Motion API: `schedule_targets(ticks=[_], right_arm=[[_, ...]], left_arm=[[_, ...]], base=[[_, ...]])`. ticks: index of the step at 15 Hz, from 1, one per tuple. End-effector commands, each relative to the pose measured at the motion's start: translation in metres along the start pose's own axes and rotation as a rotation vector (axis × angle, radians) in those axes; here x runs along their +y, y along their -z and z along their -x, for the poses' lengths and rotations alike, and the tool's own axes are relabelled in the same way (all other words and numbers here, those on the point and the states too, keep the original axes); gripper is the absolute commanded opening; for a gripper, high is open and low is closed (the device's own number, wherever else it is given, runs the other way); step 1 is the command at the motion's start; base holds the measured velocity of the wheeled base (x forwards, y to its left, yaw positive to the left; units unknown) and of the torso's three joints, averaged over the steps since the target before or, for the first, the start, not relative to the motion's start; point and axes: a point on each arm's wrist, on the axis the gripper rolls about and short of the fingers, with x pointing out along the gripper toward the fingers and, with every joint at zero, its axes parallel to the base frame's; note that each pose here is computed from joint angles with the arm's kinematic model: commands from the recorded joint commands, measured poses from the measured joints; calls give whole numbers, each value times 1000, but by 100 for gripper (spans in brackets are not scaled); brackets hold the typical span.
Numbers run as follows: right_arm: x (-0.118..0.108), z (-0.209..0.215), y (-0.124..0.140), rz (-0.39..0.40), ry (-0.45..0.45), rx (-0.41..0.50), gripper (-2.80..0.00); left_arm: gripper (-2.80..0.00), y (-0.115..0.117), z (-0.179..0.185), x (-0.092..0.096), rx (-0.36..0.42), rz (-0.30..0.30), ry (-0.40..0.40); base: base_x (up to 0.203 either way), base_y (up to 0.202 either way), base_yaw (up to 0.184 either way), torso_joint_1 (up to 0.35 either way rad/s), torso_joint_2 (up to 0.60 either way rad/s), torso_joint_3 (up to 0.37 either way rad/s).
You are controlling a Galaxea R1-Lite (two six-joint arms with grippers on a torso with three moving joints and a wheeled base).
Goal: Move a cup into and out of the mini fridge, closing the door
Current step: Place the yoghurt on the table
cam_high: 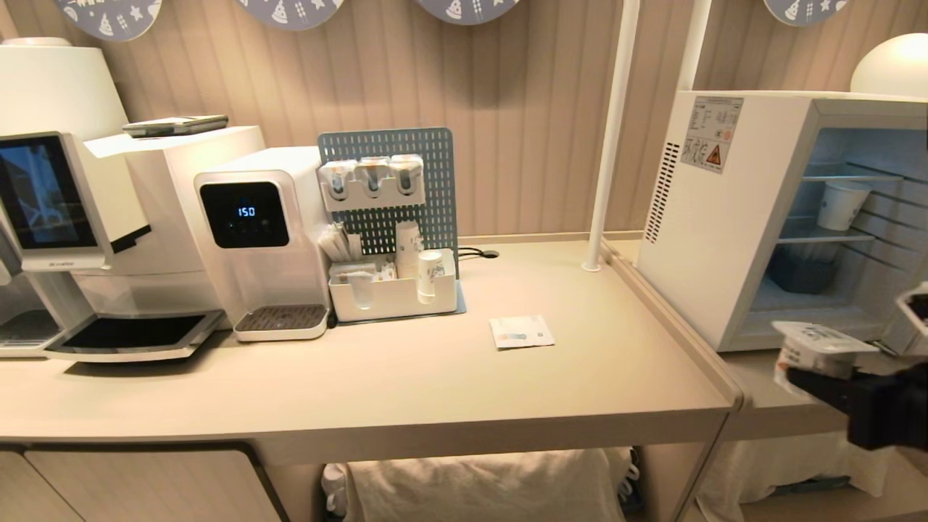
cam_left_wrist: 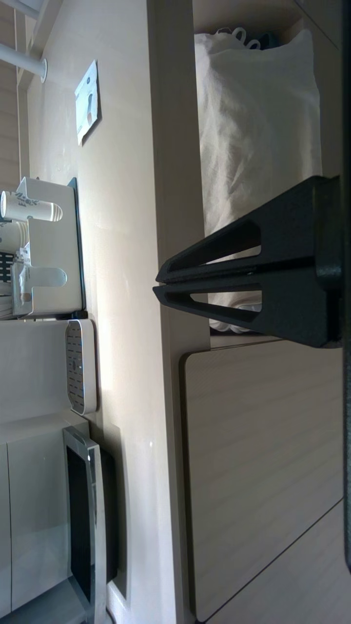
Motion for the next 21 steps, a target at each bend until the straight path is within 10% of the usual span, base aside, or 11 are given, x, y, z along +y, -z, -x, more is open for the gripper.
schedule_targets(ticks=[1, 10, 21], right_arm=[[-4, -67, 16, -9, -25, 115, -280], [39, -248, 26, -19, 115, -173, -280], [39, -308, 51, -14, 226, -103, -280]], left_arm=[[-280, 0, 0, 0, 1, -1, 0], [-280, 0, 0, 0, 1, 1, 0], [-280, 0, 0, 0, 1, 1, 0]], base=[[0, 0, 0, 0, 0, 0], [0, 0, 0, 0, 0, 0], [0, 0, 0, 0, 0, 0]])
